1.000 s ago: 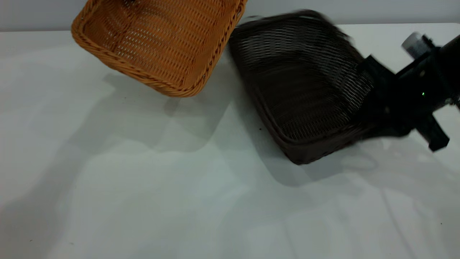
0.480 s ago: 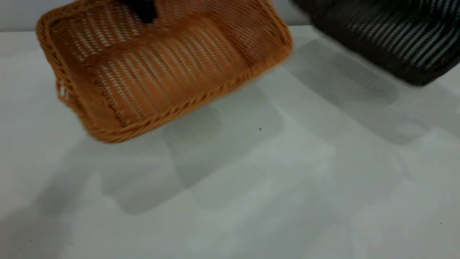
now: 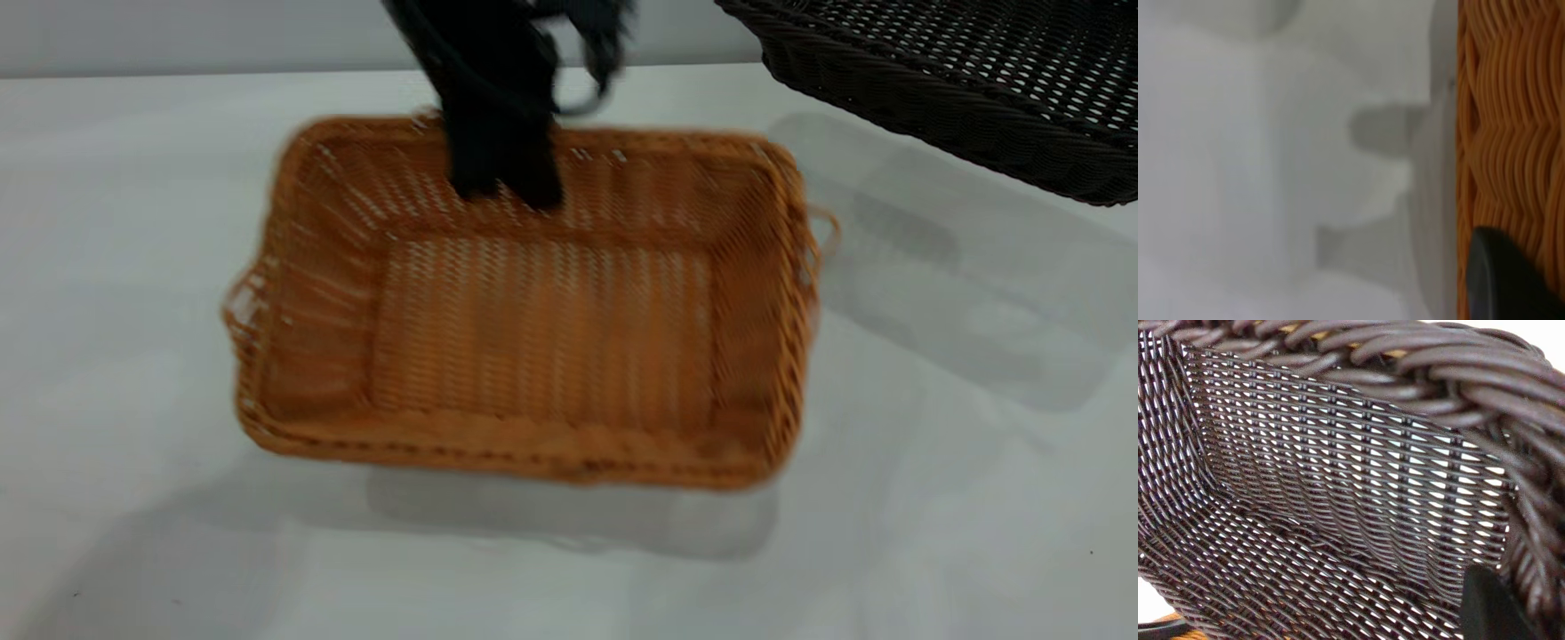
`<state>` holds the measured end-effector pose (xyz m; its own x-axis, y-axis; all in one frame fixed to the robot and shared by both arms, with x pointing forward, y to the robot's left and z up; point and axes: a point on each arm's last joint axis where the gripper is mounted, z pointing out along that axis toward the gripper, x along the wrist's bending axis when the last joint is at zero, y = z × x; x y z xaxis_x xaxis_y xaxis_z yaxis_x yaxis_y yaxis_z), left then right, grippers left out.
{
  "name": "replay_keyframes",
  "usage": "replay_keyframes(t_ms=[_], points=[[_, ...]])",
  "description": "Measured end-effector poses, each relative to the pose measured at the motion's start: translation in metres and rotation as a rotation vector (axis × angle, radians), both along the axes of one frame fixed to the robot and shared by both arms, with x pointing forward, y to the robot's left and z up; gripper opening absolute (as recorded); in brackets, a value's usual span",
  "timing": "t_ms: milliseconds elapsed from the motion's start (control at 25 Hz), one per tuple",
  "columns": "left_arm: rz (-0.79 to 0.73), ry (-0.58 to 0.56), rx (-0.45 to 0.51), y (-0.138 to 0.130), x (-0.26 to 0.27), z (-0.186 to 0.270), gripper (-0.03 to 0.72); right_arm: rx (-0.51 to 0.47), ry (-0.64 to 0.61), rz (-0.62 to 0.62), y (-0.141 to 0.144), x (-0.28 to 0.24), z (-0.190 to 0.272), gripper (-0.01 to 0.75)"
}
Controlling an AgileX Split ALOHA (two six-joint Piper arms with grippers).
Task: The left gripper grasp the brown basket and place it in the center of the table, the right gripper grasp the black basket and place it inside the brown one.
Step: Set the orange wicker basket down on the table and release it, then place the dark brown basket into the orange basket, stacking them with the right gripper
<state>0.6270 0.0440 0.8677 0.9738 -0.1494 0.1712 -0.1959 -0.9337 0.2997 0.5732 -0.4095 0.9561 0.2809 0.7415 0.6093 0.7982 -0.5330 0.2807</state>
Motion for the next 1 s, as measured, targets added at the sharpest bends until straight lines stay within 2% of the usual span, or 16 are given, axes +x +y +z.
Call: replay_keyframes(t_ms=[240, 360, 600, 720, 840, 1000], points=[[0.017, 0.015, -0.013, -0.019, -0.012, -0.002, 0.108, 0.015, 0.004, 0.012, 0.002, -0.001, 0.001, 0.079], [0.059, 0.027, -0.019, -0.019, -0.012, -0.002, 0.193, 0.017, 0.005, 0.013, 0.002, -0.001, 0.001, 0.079], [0.110, 0.010, -0.042, -0.021, -0.008, 0.001, 0.417, 0.035, 0.011, 0.030, 0.004, -0.002, 0.002, 0.079], [0.213, -0.008, -0.087, -0.021, -0.005, 0.019, 0.473, 0.045, 0.015, 0.039, 0.005, -0.002, 0.002, 0.079], [0.351, -0.019, -0.127, -0.010, 0.000, 0.055, 0.485, 0.059, 0.020, 0.052, 0.006, -0.003, 0.002, 0.079], [0.587, 0.003, -0.130, 0.033, 0.011, 0.101, 0.488, 0.100, 0.038, 0.088, 0.014, -0.005, 0.003, 0.079]])
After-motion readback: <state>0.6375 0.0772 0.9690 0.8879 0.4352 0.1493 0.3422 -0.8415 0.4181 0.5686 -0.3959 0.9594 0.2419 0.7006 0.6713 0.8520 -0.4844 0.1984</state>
